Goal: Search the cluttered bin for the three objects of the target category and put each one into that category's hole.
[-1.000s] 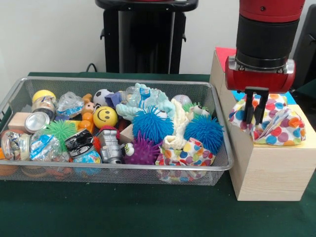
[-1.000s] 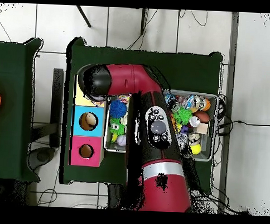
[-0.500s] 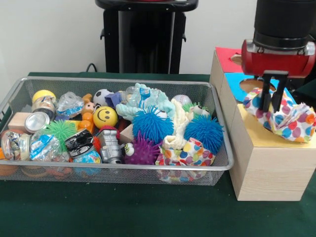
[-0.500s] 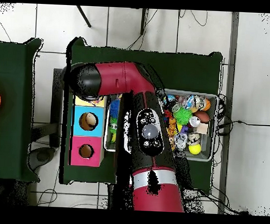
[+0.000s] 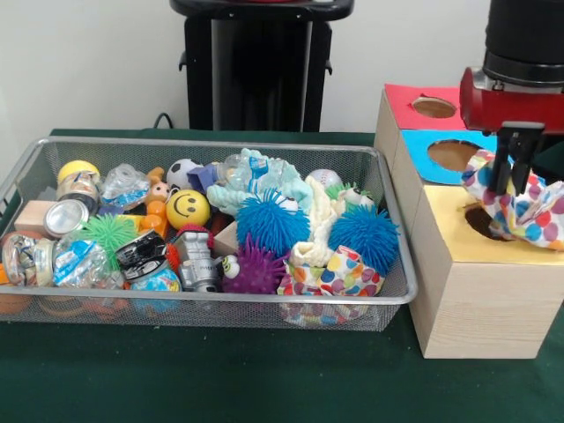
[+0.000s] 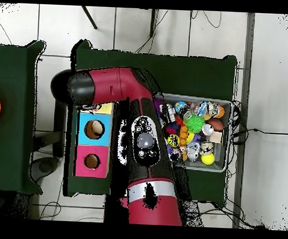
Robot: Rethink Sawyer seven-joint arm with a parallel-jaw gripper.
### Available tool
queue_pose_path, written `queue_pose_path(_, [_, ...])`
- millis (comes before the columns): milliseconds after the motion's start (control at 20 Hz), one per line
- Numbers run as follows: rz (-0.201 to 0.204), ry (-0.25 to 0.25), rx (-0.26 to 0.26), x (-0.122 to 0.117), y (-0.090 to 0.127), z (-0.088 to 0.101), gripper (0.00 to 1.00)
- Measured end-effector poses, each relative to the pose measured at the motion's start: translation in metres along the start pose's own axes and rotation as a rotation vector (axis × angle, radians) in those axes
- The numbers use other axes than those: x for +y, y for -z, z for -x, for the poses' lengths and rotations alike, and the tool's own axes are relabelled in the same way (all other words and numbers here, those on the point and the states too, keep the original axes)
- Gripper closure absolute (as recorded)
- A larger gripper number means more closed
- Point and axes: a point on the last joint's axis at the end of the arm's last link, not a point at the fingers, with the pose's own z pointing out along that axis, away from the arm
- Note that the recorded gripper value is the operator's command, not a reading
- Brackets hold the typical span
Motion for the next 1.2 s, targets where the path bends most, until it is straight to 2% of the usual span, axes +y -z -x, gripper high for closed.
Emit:
queue_pose_path(300, [-0.001,0.002,0.011,0.0,-0.017,-0.004,1.0])
queue_pose_path(600, [0.014,-0.015,-0.012,-0.011,-0.057,-0.002,1.0])
queue_pose_path(800, [0.018,-0.026,-0.047,-0.019,-0.056,0.01,1.0])
queue_pose_path(1200, [0.021,-0.043,-0.069,-0.027,-0.058,0.025,1.0])
